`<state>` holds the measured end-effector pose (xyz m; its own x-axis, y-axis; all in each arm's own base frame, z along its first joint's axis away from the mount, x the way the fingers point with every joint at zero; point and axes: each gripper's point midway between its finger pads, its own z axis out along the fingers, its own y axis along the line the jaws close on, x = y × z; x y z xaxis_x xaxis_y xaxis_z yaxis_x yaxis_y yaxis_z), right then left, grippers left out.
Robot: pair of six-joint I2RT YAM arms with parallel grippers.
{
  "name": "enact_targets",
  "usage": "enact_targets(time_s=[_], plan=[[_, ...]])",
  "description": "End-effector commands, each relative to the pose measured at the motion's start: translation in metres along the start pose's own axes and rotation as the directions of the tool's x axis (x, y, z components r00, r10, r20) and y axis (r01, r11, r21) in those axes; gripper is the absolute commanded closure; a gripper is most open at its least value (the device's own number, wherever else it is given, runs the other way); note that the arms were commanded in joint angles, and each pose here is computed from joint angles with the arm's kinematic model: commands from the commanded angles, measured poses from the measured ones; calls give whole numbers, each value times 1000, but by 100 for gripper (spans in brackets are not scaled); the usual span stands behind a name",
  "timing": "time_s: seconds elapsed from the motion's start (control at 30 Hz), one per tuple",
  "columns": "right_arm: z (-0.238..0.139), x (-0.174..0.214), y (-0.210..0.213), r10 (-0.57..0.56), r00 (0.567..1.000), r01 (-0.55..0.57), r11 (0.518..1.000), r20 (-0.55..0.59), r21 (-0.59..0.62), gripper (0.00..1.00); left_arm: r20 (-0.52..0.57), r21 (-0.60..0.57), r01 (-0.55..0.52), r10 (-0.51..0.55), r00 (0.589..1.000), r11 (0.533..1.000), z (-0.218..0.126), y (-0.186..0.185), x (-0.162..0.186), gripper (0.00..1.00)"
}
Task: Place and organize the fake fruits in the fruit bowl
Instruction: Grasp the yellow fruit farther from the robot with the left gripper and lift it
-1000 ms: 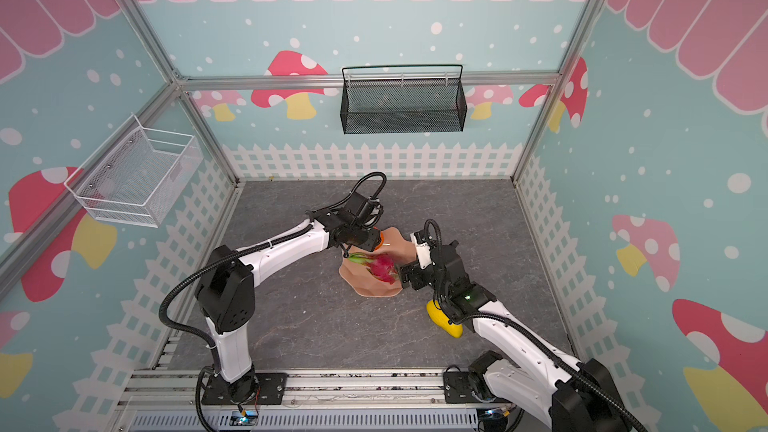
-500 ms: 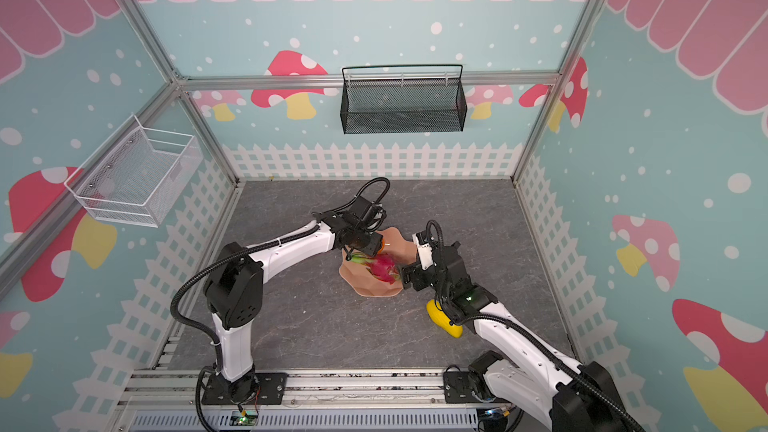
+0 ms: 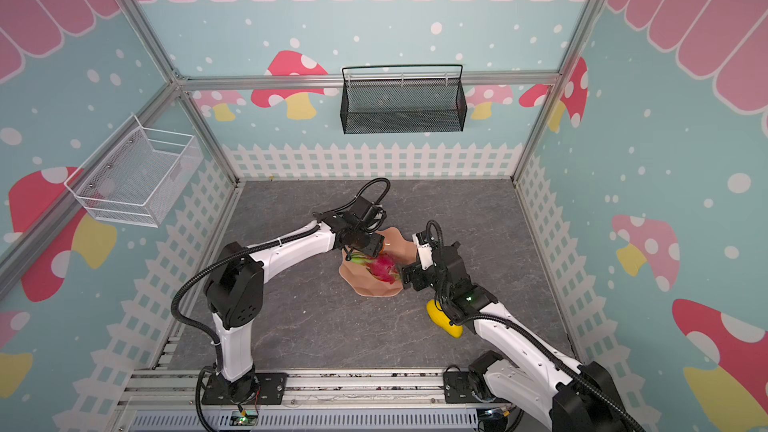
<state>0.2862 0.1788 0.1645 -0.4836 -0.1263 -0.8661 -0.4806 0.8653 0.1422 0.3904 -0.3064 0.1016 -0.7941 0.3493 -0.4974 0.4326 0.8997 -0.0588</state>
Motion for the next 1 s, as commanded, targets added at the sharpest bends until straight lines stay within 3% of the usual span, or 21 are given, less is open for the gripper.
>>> enact_targets(time_s=[0.0,0.23,0.4,0.47,0.67,0.97], plan=[[-2,7,-2,10,1000,-10,1000,-16,5,2,8,3,-17,17,1000,1000,-3,-4,-5,25],[1,5,9,-25,1000,24,998,-18,-57,2,102,-26,3,0,995,1000,-41,10,-22,24],[0,-2,38,-119,993,118,969,7,-218,2,181,-111,160,-138,974,981,-60,70,-24,24],[1,-7,51,-147,989,146,951,15,-273,2,213,-133,268,-236,948,954,-63,104,-18,24],[15,-18,92,-205,979,193,899,12,-393,2,178,-204,456,-425,887,866,-41,179,17,26],[23,-17,118,-167,985,166,871,38,-462,2,124,-260,519,-504,854,815,-6,217,38,30]])
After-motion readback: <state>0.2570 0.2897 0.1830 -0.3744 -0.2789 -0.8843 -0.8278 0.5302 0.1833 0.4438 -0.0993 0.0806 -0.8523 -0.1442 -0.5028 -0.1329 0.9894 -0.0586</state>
